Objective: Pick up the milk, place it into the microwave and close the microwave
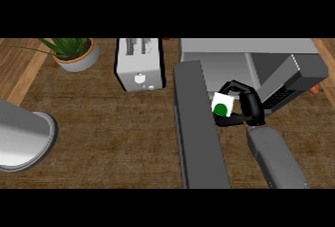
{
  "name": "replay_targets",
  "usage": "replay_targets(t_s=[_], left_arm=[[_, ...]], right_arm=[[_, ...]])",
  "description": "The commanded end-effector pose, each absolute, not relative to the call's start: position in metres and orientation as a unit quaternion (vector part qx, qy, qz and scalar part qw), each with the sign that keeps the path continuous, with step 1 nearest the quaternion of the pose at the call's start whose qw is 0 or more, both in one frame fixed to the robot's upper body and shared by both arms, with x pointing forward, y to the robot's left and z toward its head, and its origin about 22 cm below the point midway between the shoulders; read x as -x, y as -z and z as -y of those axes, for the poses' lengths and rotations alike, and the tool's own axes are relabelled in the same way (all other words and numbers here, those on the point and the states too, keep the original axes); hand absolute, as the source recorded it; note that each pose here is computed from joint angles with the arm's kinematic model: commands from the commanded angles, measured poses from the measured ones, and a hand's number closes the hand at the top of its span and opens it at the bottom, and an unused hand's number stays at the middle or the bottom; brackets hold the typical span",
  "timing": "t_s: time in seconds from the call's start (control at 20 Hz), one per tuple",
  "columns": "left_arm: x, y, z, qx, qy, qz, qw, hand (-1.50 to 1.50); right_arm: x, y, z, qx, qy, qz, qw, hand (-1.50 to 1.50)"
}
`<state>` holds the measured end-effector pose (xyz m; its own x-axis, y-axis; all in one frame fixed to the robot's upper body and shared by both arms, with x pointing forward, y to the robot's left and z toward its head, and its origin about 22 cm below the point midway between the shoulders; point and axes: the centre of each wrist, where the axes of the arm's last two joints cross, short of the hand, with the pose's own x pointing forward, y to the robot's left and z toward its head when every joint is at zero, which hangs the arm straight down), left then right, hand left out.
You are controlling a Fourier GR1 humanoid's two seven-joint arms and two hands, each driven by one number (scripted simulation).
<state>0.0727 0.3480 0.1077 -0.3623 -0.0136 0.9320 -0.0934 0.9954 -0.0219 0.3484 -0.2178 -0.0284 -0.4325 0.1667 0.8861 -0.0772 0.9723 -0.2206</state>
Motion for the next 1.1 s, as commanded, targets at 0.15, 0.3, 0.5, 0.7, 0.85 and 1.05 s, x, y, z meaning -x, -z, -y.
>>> replay_targets(t_s=[0.15, 0.3, 0.5, 0.7, 0.85, 1.05], left_arm=[[-0.075, -0.102, -0.346, -0.029, -0.033, 0.822, 0.568, -1.50], [-0.075, -0.095, -0.363, -0.027, -0.033, 0.822, 0.567, -1.50], [-0.082, -0.096, -0.352, -0.018, -0.027, 0.825, 0.564, -1.50], [-0.090, -0.100, -0.349, -0.022, -0.017, 0.828, 0.561, -1.50], [-0.097, -0.104, -0.355, -0.012, -0.009, 0.832, 0.555, -1.50], [-0.102, -0.092, -0.349, -0.009, -0.017, 0.827, 0.562, -1.50]], right_arm=[[-0.401, -0.020, 0.181, 0.108, -0.167, 0.825, 0.529, 1.50], [-0.413, -0.012, 0.197, 0.119, -0.183, 0.818, 0.532, 1.50], [-0.422, -0.014, 0.193, 0.170, -0.188, 0.805, 0.536, 1.50], [-0.423, -0.008, 0.198, 0.212, -0.179, 0.800, 0.532, 1.50], [-0.438, -0.034, 0.195, 0.220, -0.165, 0.804, 0.528, 1.50], [-0.437, -0.031, 0.214, 0.280, -0.156, 0.799, 0.509, 1.50]])
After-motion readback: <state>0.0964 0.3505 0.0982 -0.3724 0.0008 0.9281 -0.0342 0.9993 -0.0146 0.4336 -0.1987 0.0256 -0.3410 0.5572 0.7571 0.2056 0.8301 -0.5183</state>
